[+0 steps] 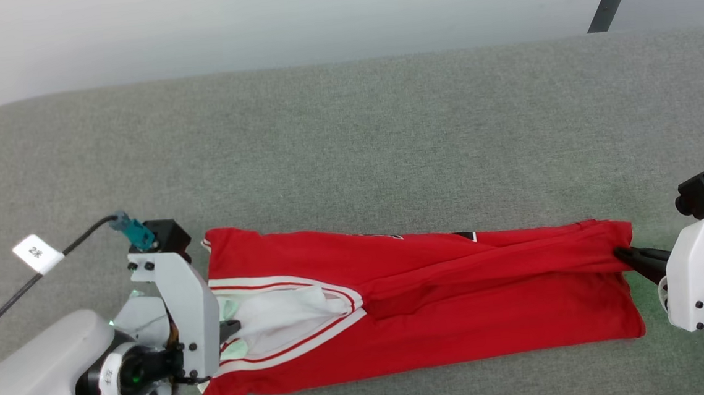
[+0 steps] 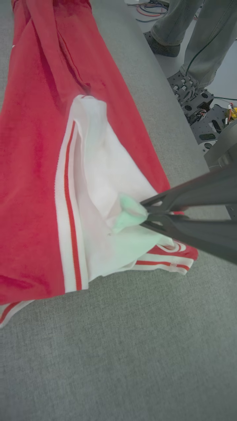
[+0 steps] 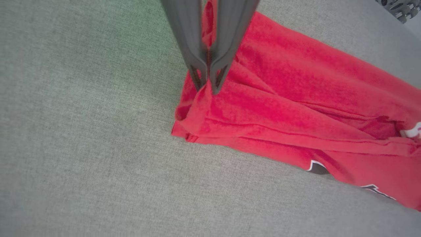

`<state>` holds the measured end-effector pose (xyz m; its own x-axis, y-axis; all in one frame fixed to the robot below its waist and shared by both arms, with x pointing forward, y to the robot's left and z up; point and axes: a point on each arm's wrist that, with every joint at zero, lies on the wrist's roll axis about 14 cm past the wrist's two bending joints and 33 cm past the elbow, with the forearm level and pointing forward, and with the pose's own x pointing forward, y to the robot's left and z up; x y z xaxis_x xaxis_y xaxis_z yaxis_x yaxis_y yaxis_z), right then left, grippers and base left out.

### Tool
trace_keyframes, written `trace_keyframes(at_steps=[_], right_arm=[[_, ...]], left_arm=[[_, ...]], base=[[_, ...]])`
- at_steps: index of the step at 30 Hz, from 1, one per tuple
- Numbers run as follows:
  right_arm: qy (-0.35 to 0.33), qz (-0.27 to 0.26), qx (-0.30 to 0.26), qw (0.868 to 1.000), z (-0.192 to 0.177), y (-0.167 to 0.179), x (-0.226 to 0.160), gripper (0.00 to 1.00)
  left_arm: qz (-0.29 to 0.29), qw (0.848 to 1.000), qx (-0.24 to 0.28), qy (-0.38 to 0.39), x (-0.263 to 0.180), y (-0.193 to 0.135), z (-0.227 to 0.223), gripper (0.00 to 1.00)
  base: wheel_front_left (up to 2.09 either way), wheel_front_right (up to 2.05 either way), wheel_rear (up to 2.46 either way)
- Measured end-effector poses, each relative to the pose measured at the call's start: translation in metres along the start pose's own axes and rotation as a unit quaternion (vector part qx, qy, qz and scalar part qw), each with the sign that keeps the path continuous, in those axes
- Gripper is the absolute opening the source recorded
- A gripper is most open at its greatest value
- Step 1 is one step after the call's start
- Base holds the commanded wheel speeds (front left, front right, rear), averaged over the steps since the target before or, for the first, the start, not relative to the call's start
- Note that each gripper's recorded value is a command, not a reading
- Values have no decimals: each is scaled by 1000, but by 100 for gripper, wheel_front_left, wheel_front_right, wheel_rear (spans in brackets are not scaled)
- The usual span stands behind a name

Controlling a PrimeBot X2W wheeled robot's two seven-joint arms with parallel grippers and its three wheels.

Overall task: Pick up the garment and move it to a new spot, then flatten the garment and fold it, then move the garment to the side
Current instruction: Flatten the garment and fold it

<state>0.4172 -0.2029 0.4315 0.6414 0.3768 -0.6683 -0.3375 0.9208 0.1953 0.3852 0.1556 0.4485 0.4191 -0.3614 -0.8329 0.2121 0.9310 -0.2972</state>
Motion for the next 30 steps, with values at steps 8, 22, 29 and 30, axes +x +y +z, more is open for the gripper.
trace_keyframes(at_steps=[8, 22, 29, 30], right_arm=[[3, -1, 0, 1000, 0, 4, -10, 100], [-56, -4, -5, 998, 18, 14, -46, 100], [-144, -24, 2, 989, 32, 15, -65, 100], [-152, -26, 6, 988, 32, 16, -67, 100]], left_arm=[[-12, 1000, 8, -27, -9, -11, 7, 100], [-11, 997, 19, -79, -37, -16, 11, 100], [-16, 979, 39, -199, -53, -21, 35, 100], [-15, 976, 37, -215, -54, -20, 36, 100]], base=[[0, 0, 0], [0, 0, 0], [0, 0, 0], [0, 0, 0]])
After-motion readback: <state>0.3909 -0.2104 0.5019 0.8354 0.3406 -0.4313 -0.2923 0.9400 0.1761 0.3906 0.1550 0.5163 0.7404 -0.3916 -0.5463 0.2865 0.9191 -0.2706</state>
